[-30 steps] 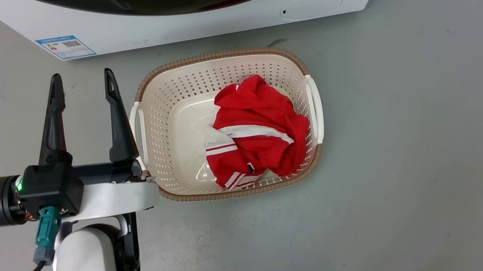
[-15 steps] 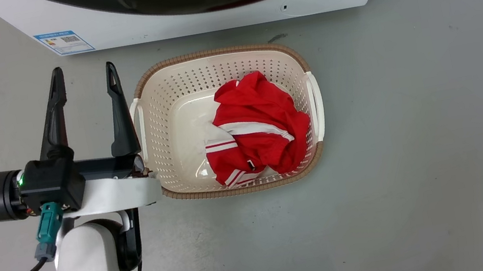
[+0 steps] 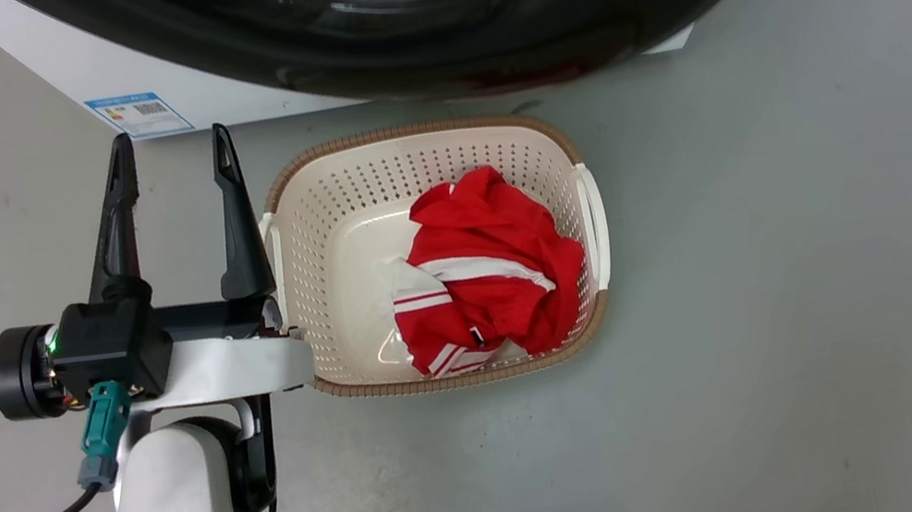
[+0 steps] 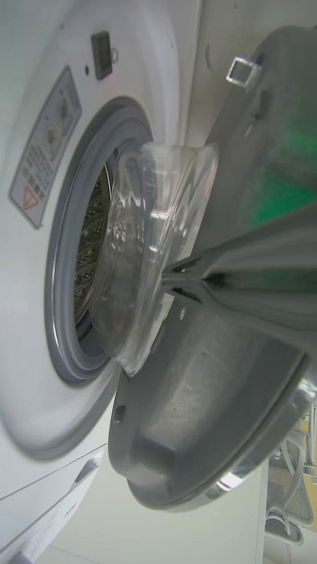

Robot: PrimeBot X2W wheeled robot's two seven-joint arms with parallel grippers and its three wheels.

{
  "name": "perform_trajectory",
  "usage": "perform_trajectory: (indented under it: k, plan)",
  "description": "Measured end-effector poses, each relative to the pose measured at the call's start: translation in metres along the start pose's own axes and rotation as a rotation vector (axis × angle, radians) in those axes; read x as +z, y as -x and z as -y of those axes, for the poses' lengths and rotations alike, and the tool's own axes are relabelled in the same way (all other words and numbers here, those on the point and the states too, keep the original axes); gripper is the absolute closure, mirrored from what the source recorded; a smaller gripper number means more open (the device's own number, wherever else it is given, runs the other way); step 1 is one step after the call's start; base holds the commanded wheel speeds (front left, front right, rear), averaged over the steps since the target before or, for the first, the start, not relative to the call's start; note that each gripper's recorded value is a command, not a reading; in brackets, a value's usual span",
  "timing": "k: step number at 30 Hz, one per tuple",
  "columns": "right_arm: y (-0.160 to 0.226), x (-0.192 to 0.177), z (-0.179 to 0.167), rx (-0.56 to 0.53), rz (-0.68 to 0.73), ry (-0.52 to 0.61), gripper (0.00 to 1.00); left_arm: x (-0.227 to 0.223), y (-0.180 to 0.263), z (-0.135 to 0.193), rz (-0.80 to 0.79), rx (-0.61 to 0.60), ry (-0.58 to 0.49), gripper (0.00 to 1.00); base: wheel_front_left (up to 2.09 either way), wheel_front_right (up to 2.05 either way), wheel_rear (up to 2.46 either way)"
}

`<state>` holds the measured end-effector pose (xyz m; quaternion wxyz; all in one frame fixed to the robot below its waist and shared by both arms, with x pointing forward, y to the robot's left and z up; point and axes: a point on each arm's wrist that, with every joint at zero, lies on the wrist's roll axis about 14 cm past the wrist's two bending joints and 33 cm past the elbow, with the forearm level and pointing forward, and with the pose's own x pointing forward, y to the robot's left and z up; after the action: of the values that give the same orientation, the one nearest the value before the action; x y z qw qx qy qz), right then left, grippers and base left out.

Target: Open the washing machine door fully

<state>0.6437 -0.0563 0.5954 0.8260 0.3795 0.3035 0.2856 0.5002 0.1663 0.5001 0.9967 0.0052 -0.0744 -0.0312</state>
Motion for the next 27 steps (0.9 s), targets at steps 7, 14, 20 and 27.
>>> perform_trajectory:
  k: [7,14,20,27]
  plan:
    - [0.014,-0.041,-0.014,0.051,-0.111,-0.020,1.00,0.017,0.013,-0.001,0.020,0.008,-0.002,0.00,0.00,0.00,0.00]
    - [0.034,-0.089,-0.040,0.118,-0.229,-0.012,1.00,0.038,0.031,0.000,0.043,0.008,-0.001,0.00,0.00,0.00,0.00]
    - [0.051,-0.131,-0.065,0.196,-0.321,0.005,1.00,0.048,0.051,0.001,0.049,0.013,0.004,0.00,0.00,0.00,0.00]
    - [0.060,-0.181,-0.093,0.278,-0.409,0.021,1.00,0.057,0.076,-0.005,0.052,0.038,0.006,0.00,0.00,0.00,0.00]
